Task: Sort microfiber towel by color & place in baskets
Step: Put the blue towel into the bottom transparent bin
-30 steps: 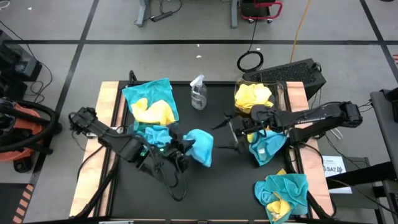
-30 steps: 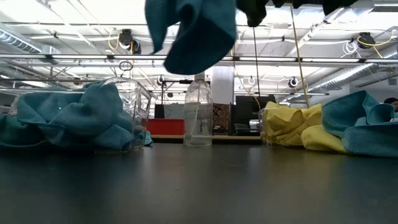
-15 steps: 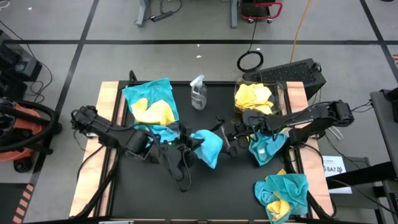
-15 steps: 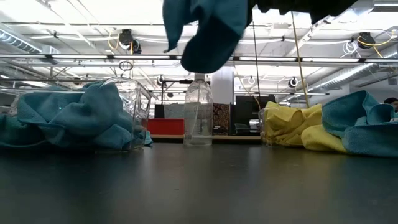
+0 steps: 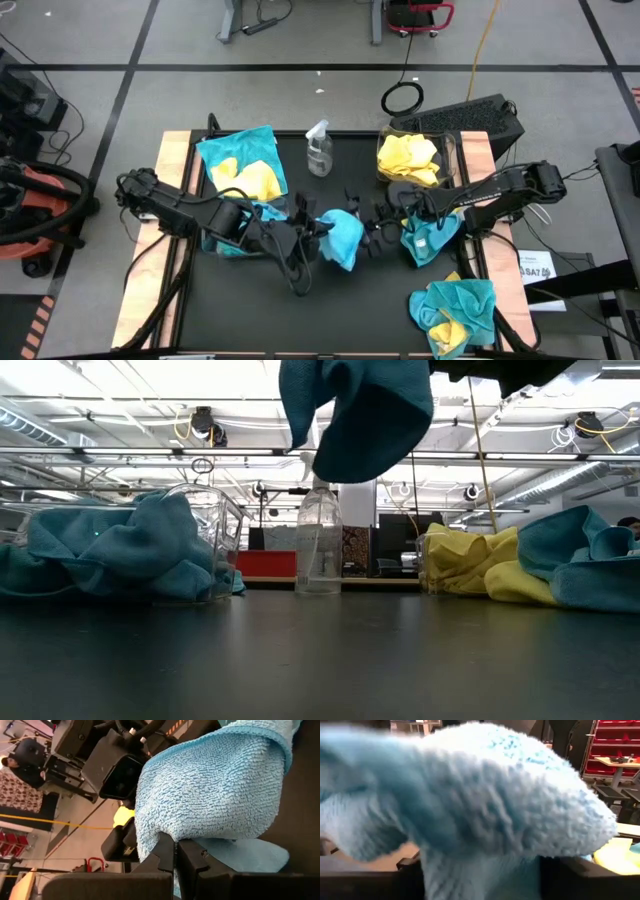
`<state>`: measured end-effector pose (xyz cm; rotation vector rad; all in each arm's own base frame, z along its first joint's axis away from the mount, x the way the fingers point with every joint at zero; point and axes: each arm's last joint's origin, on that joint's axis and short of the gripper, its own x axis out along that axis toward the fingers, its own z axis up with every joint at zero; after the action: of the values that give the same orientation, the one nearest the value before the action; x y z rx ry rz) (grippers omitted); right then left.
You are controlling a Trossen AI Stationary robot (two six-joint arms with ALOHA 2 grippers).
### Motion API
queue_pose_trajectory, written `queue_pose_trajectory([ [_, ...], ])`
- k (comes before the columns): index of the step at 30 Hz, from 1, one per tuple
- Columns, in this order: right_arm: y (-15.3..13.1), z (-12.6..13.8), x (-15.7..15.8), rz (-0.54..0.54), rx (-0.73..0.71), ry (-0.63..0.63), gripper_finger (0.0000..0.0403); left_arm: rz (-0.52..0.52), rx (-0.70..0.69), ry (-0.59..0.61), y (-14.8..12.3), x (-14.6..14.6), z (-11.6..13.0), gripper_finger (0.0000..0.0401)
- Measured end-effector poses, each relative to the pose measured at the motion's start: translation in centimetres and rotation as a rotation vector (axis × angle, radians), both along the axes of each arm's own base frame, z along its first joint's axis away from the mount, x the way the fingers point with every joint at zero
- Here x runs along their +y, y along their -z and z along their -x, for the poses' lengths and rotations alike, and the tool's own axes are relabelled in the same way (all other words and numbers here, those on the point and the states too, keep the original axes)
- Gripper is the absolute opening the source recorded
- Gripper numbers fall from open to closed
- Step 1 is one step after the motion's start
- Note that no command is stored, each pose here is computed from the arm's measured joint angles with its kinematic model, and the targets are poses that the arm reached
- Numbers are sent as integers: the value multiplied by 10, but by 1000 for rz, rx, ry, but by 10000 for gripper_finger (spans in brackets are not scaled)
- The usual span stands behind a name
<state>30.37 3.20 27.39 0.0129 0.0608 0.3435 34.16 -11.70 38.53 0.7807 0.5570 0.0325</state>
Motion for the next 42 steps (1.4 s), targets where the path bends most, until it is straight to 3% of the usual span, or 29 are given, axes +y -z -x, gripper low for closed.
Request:
queue_pose_trajectory([
  [7, 5, 0, 0, 30, 38, -3, 43, 31, 6, 18, 1, -1, 0, 7],
  [9, 6, 1, 0, 48, 54, -4, 13, 48, 11, 9, 2, -1, 1, 23],
  [18, 14, 8, -1, 76, 184, -7, 4, 149, 118, -105, 14, 3, 10, 145],
  [23, 7, 18, -2, 94, 204, 12, 2, 196, 191, -173, 21, 2, 18, 190],
  [34, -19, 49, -2, 123, 172, -5, 1, 244, 248, -207, 28, -14, 31, 201],
  [42, -32, 58, 9, 150, 78, -96, 0, 287, 186, -233, 51, -9, 18, 201],
])
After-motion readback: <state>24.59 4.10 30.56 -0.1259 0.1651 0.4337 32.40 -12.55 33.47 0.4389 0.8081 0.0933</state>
